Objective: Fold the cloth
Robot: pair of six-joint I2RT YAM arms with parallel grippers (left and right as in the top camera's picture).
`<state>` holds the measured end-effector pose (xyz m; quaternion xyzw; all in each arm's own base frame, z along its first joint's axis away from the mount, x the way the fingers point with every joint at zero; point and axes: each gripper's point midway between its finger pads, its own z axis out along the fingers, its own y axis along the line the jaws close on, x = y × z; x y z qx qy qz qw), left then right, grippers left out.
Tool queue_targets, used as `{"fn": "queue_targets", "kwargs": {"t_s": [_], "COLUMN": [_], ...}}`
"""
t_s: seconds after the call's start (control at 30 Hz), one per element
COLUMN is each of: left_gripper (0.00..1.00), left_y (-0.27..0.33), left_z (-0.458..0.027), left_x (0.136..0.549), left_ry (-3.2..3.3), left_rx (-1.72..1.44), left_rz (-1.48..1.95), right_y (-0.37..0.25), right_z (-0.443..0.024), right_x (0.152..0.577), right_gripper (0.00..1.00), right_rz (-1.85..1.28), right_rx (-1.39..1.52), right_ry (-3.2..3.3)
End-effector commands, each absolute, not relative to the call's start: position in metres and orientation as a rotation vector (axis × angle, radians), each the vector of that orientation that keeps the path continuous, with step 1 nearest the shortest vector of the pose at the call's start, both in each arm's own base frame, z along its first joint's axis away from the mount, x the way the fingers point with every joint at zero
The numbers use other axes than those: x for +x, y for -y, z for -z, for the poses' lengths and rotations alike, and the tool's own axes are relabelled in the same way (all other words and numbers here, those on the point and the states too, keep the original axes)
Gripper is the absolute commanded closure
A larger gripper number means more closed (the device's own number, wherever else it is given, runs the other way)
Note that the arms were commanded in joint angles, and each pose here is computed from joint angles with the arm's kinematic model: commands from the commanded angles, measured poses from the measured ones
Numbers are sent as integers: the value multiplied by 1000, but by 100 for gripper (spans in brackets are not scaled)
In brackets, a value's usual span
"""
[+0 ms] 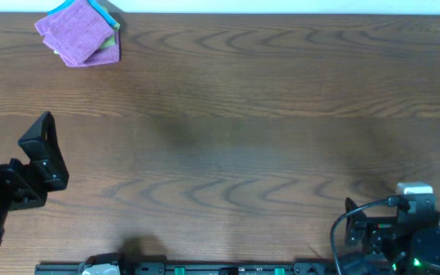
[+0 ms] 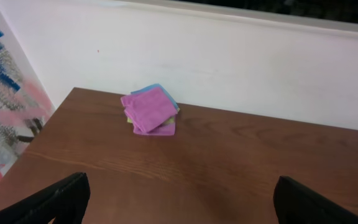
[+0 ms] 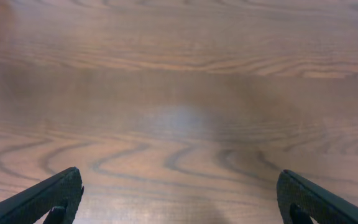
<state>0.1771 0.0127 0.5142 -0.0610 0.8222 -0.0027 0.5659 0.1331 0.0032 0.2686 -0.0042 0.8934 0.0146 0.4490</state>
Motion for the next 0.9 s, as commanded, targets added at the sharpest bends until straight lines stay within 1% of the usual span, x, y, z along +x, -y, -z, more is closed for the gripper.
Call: {"fn": "queue_targets", "kwargs": {"t_s": [0.0, 0.4, 0.57, 0.67, 0.87], "left_gripper": [4, 5, 5, 5, 5], "left_y": [-11, -9, -24, -34, -47], "left_z": [-509, -472, -461, -450, -416], "left_x": [179, 160, 153, 162, 212], "left_ry": [-1958, -2126, -2175, -2210, -2110], "left_rx": [-142, -157, -206, -234, -203], "left_rz": [20, 21, -79, -135, -218], "right_y": [-2, -2, -2, -2, -2], "right_z": [-270, -270, -270, -270, -270], "right_x": [131, 131, 131, 131, 131], "right_gripper": [1, 1, 1, 1, 1], "right_rz": [-28, -28, -28, -28, -28], "right_rx": [-19, -19, -19, -19, -19], "right_ry": [-2207, -2207, -2207, -2207, -2207]}}
